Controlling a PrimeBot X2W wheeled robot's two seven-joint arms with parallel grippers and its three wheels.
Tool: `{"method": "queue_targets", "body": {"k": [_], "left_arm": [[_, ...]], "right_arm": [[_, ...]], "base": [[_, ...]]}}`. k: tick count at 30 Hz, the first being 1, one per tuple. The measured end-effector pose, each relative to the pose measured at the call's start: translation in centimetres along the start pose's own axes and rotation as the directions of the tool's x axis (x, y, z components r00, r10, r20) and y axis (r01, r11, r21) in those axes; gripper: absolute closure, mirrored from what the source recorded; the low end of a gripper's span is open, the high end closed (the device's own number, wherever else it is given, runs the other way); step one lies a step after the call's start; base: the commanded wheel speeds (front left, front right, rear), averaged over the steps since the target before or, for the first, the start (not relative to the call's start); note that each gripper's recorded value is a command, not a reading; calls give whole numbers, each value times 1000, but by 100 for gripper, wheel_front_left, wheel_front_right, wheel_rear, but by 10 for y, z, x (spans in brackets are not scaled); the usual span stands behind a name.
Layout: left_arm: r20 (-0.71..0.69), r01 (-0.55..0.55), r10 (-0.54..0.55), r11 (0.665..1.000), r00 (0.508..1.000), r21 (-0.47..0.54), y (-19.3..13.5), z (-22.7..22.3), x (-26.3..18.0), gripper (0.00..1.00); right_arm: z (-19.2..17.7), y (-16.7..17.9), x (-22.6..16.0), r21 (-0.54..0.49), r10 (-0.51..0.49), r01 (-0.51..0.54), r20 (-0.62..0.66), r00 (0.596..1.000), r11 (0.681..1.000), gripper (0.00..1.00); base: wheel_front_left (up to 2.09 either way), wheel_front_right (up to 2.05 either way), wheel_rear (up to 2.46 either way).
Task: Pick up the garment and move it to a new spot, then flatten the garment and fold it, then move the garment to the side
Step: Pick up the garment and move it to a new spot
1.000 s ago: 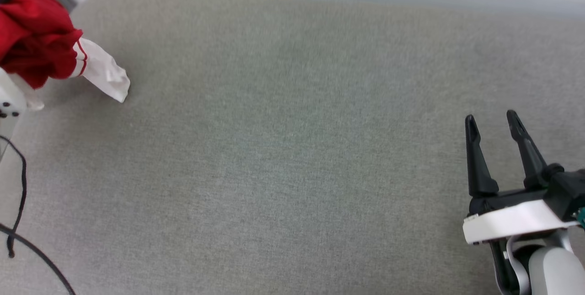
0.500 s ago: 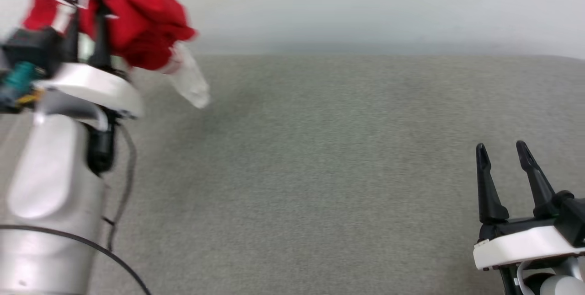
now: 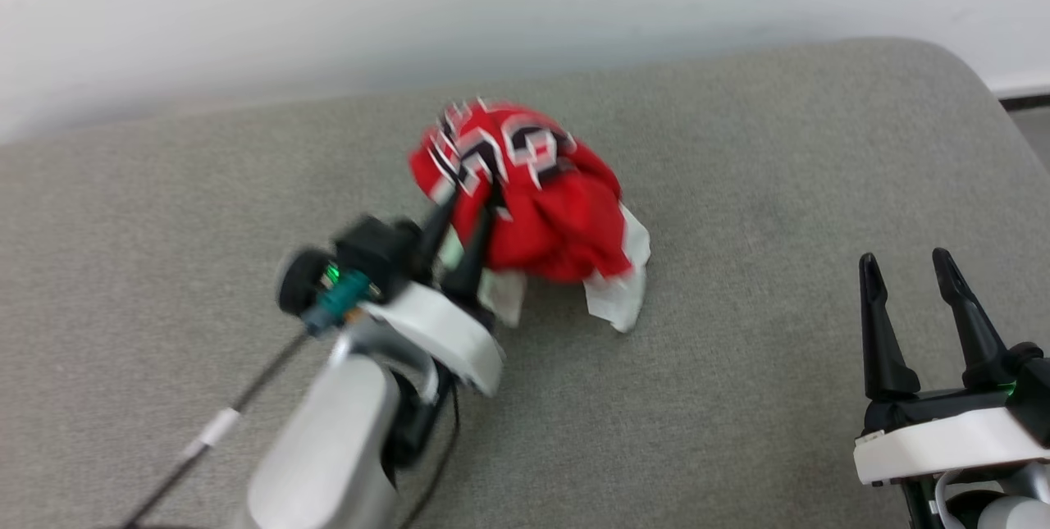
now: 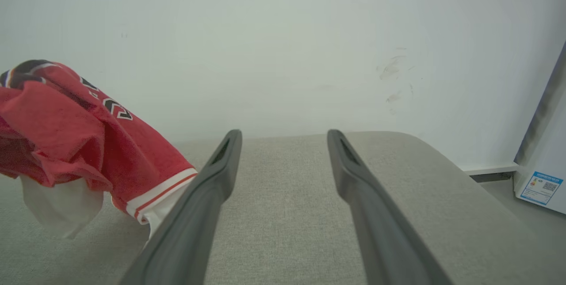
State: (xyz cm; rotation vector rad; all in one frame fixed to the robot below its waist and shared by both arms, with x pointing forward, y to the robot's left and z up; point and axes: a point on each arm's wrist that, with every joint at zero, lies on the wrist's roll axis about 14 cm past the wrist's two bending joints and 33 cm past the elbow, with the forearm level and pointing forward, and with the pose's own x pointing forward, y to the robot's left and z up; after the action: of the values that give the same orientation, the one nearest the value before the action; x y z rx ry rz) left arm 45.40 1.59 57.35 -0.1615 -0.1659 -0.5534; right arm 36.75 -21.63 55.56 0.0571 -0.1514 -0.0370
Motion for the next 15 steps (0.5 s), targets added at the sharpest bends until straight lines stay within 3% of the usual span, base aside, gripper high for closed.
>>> {"method": "queue_targets", "body": {"k": [8, 13, 14, 15], "left_arm": [[-329, 103, -132, 989, 935, -104, -45, -116, -51, 100], [-385, 132, -167, 985, 908, -115, -59, -131, -75, 100], [-383, 138, -172, 984, 908, -114, -62, -129, -76, 89], [-376, 142, -176, 983, 910, -118, -65, -126, -77, 60]], "right_arm": [[-22, -7, 6, -4, -24, 24, -54, 998, 1000, 0], [-23, -6, 4, -2, -21, 21, -56, 998, 1000, 0], [-21, -5, 4, -7, -17, 17, -52, 998, 1000, 0], [-18, -4, 4, -7, -14, 13, -45, 999, 1000, 0]], "base": [[0, 0, 0], [0, 0, 0], [0, 0, 0], [0, 0, 0]]}}
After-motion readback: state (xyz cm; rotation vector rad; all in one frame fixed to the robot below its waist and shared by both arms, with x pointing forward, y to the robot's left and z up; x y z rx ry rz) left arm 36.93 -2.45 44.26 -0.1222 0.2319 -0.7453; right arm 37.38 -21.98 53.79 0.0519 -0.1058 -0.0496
